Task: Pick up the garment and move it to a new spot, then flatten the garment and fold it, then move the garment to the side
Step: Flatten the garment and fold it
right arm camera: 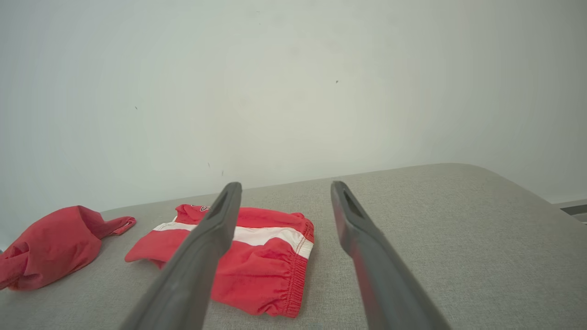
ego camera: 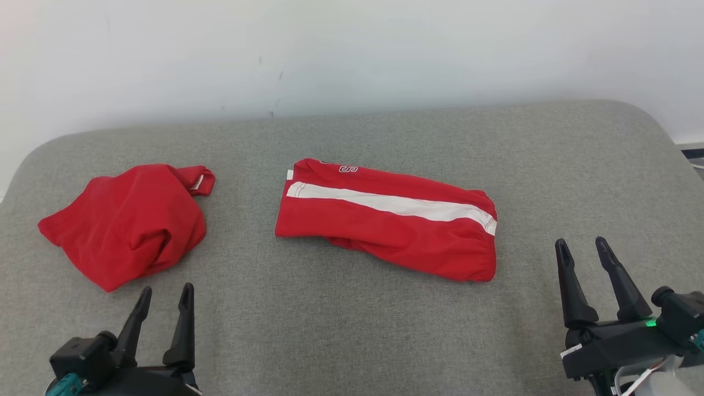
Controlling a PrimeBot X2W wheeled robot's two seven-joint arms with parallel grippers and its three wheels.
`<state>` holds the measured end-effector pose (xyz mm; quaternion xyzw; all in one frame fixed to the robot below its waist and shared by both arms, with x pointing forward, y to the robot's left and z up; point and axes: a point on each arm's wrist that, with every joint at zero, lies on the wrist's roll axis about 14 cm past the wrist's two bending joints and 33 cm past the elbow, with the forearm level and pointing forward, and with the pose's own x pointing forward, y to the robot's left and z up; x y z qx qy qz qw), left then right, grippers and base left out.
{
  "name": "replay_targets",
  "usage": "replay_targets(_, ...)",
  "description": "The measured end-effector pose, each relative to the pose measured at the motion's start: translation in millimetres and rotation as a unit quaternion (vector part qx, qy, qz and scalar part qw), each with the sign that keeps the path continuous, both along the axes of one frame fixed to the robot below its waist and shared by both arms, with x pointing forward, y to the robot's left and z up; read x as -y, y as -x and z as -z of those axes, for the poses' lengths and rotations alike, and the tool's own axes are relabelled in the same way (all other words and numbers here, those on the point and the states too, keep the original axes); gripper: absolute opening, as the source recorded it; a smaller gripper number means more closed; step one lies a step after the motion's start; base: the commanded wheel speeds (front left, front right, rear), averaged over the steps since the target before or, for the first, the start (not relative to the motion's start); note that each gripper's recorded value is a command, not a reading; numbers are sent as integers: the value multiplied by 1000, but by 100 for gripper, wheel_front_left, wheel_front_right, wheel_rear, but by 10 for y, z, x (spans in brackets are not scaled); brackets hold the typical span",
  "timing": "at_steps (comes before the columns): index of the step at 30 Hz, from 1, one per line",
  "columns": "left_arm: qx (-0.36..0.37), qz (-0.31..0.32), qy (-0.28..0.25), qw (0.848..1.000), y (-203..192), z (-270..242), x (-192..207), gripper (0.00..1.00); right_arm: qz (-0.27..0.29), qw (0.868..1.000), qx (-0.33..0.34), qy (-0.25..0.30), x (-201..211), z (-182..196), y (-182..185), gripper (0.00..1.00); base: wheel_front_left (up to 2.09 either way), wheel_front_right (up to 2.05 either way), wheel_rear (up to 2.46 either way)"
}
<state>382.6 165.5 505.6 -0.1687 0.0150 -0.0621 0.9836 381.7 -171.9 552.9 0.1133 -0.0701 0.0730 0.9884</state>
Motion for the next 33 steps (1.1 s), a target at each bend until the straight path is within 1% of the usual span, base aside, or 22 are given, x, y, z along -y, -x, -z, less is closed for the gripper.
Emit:
replay_targets(7,38,-4,-13,999,-25,-187,22,100,7,1000,3,-1,17,3,6,100,0,0,0)
replay_targets(17,52,-7,-24,998,-38,-229,45,100,28,1000,-2,-8,113,51,-61,100,0,0,0)
replay_targets(21,56,-13,-23,998,-53,-249,25,100,34,998,-23,-37,135,175,-117,100,0,0,0)
replay_targets(24,58,-15,-22,998,-62,-249,25,100,35,997,-38,-65,162,261,-224,100,0,0,0)
replay_targets(25,58,-13,-23,998,-67,-239,29,100,37,994,-50,-87,168,321,-309,100,0,0,0)
replay_targets(28,56,-13,-27,998,-68,-215,11,100,35,989,-83,-120,148,491,-415,100,0,0,0)
replay_targets(30,57,-12,-32,998,-63,-209,4,100,31,984,-108,-137,110,608,-481,100,0,0,0)
replay_targets(31,57,-12,-32,998,-63,-209,4,100,31,984,-108,-137,110,608,-481,100,0,0,0)
replay_targets(33,58,-13,-32,998,-67,-206,-23,100,29,979,-133,-153,71,722,-550,100,0,0,0)
